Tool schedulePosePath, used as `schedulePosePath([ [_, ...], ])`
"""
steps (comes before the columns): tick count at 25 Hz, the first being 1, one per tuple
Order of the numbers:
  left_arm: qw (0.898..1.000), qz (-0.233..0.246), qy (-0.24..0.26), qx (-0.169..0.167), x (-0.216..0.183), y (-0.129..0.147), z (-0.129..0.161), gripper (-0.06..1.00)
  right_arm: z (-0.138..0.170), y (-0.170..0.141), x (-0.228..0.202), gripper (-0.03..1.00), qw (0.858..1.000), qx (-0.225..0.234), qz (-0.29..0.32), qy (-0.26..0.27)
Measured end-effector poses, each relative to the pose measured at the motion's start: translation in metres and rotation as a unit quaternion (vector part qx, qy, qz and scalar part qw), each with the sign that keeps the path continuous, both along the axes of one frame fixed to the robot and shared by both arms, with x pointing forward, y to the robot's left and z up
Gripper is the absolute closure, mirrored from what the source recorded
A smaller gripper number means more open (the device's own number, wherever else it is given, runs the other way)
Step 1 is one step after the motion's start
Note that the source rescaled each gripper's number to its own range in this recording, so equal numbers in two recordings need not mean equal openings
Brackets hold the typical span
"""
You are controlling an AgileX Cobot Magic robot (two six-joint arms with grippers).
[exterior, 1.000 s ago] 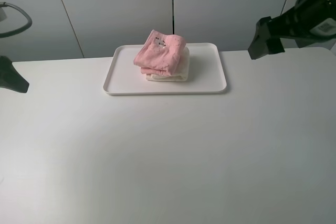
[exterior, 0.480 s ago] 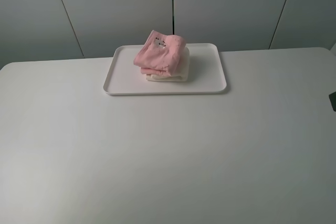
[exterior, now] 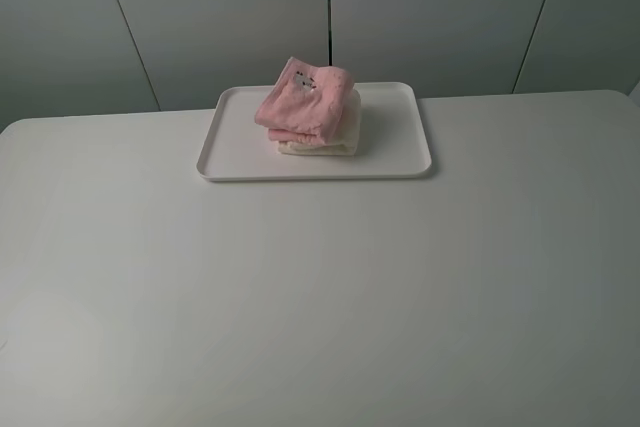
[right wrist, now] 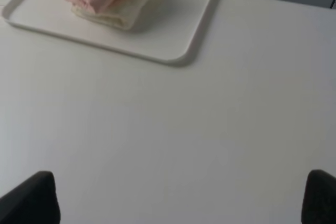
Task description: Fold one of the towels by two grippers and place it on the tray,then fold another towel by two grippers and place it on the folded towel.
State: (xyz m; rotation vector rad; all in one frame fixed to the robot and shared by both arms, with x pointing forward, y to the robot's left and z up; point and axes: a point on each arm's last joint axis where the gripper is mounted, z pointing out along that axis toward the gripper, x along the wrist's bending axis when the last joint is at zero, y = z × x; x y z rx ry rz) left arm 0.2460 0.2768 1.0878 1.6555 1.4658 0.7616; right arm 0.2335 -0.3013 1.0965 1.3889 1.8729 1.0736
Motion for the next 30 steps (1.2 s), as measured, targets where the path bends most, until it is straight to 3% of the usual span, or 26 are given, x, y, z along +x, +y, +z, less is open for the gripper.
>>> schedulePosePath([
  [4,0.998,0.006,-0.053,0.014,-0.026,-0.002,-0.004,0.03,-0.002,-0.008,-0.023,-0.03,0.998,0.019,0.0,-0.056],
  [6,0.998,0.024,-0.053,0.013,-0.032,0.0,-0.006,0.03,-0.004,-0.01,-0.028,-0.03,0.998,0.02,0.001,-0.065],
  [9,0.998,0.062,-0.031,0.012,-0.033,0.006,-0.011,0.03,-0.008,-0.009,-0.027,-0.03,0.998,0.004,0.008,-0.059],
  [15,0.995,0.096,0.013,-0.001,-0.026,0.011,-0.031,0.03,-0.031,-0.002,-0.013,-0.03,0.999,0.0,0.019,-0.027],
  [18,0.995,0.104,-0.001,-0.005,-0.023,0.012,-0.031,0.03,-0.045,0.003,-0.005,-0.03,1.0,0.008,0.028,-0.009],
  [30,0.992,0.126,-0.027,-0.003,-0.014,0.017,-0.034,0.03,-0.044,0.005,-0.004,-0.03,0.999,0.018,0.033,-0.019],
])
